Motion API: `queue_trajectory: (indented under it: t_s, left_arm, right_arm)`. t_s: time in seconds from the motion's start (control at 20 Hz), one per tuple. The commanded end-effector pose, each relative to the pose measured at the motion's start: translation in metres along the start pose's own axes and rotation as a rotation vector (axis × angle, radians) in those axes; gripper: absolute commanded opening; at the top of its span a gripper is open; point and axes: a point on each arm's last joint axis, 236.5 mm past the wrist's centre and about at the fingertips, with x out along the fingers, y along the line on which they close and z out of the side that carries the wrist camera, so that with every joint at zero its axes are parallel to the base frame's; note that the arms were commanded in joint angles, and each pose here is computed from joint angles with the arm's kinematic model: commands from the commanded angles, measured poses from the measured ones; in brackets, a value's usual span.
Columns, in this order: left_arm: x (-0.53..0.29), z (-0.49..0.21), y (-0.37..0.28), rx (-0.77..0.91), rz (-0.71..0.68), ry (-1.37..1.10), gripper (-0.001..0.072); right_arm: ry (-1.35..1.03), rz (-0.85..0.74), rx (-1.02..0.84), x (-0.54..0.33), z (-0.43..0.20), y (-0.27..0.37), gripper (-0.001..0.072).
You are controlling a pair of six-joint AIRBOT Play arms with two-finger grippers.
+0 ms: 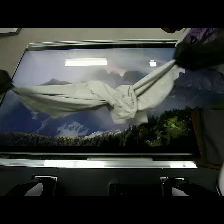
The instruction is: Fold the clothes and pants, and hang the long-sleeved shirts on hangers.
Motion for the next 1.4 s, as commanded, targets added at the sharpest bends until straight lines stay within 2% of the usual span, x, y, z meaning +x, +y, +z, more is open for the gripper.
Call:
queue_trajectory:
  t_s: [0.0,0.25,0.55,0.6,0.65,0.75,0.8,1.0,1.25,1.35]
  left_arm:
    - [0.111,-0.059,0.019,-0.028,0.045,0.200,0.0020]
    - [0.193,-0.095,0.037,-0.045,0.093,0.339,0.0020]
    - [0.203,-0.099,0.062,-0.097,0.127,0.371,0.0034]
    - [0.197,-0.095,0.071,-0.118,0.135,0.364,0.0096]
    - [0.189,-0.090,0.082,-0.147,0.145,0.352,0.0189]
    - [0.166,-0.076,0.111,-0.217,0.170,0.305,0.0521]
    - [0.155,-0.068,0.125,-0.254,0.167,0.274,0.0554]
    - [0.159,-0.029,0.141,-0.466,-0.060,0.136,0.0554]
    - [0.224,-0.033,0.113,-0.522,-0.298,0.181,0.0553]
    - [0.250,-0.050,0.099,-0.526,-0.334,0.243,0.0554]
  right_arm:
    - [0.331,-0.049,0.093,0.135,-0.047,-0.015,0.0042]
    - [0.474,-0.011,0.150,0.236,-0.084,-0.015,0.0042]
    - [0.456,-0.014,0.149,0.238,-0.080,-0.017,0.0042]
    - [0.455,-0.013,0.148,0.237,-0.080,-0.016,0.0042]
    - [0.454,-0.013,0.147,0.235,-0.079,-0.016,0.0042]
    - [0.455,-0.011,0.138,0.232,-0.079,-0.015,0.0042]
    - [0.458,-0.011,0.130,0.229,-0.079,-0.015,0.0042]
    - [0.467,-0.008,0.102,0.219,-0.080,-0.015,0.0042]
    - [0.481,-0.011,0.100,0.216,-0.083,-0.015,0.0042]
    - [0.484,-0.012,0.100,0.216,-0.083,-0.016,0.0042]
